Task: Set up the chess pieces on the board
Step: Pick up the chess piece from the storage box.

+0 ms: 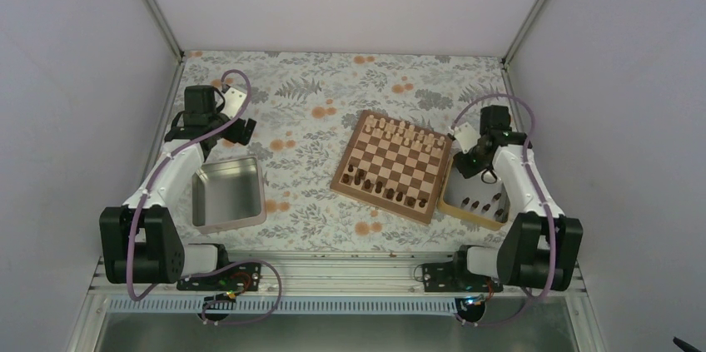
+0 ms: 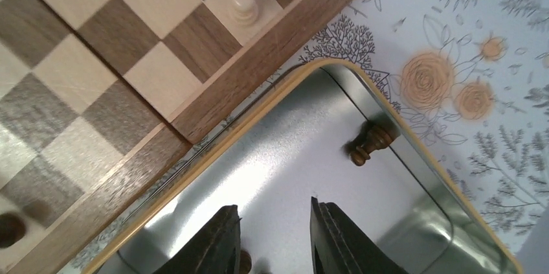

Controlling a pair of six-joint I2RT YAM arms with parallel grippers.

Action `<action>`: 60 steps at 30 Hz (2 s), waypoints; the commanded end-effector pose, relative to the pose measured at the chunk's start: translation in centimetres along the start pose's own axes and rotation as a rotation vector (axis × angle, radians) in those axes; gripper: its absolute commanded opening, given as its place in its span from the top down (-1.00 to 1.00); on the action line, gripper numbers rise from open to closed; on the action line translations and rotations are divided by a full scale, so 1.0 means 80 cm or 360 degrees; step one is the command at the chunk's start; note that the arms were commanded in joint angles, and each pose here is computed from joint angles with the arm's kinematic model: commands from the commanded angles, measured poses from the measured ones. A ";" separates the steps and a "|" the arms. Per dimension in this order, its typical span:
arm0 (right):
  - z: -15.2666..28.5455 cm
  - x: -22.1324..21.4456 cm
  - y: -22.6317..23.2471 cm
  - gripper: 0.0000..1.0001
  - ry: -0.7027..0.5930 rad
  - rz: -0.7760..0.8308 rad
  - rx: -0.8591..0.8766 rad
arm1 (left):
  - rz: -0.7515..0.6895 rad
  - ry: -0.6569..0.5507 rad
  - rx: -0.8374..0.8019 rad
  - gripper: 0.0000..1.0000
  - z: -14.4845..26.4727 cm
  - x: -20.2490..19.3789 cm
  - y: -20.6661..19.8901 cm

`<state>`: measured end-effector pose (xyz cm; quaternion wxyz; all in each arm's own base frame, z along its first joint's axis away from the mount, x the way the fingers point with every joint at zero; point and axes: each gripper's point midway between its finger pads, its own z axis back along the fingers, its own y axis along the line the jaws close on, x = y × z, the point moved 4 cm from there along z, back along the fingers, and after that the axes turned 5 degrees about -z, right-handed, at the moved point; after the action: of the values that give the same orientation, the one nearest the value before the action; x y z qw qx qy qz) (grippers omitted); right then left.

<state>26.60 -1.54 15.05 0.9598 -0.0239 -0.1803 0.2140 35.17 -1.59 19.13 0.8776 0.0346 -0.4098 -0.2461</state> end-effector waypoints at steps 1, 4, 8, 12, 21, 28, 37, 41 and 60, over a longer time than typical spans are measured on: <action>-0.028 0.001 -0.016 0.40 -0.0012 -0.0192 -0.0086 | 0.0018 -0.0003 0.0007 -1.00 0.003 0.005 0.004; -0.042 -0.005 -0.018 0.39 -0.0008 -0.0295 -0.0107 | 0.0022 -0.0007 -0.0012 -1.00 0.002 0.005 0.003; -0.051 -0.014 -0.028 0.41 -0.0005 -0.0383 -0.0172 | 0.0027 -0.0012 -0.0029 -1.00 0.003 0.006 0.001; -0.049 -0.027 -0.042 0.46 0.0017 -0.0458 -0.0213 | 0.0032 -0.0026 -0.0057 -1.00 0.006 0.009 -0.002; -0.050 -0.044 -0.056 0.53 0.0011 -0.0552 -0.0223 | 0.0040 -0.0047 -0.0084 -1.00 0.009 0.014 -0.004; -0.066 -0.047 -0.054 0.55 0.0001 -0.0548 -0.0190 | 0.0039 -0.0051 -0.0095 -1.00 0.008 0.014 -0.005; -0.092 -0.041 -0.056 0.56 0.0005 -0.0550 -0.0133 | 0.0037 -0.0038 -0.0097 -1.00 0.004 0.010 -0.006; -0.098 -0.037 -0.063 0.57 0.0006 -0.0561 -0.0160 | 0.0038 -0.0038 -0.0091 -1.00 0.004 0.010 -0.005; -0.113 -0.034 -0.078 0.60 0.0015 -0.0540 -0.0234 | 0.0037 -0.0048 -0.0134 -1.00 0.004 0.010 -0.010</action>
<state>28.93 -7.19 6.47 0.9815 -0.0516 -0.1794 0.0425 34.67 -2.45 19.07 0.8802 -0.0019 -0.4024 -0.2516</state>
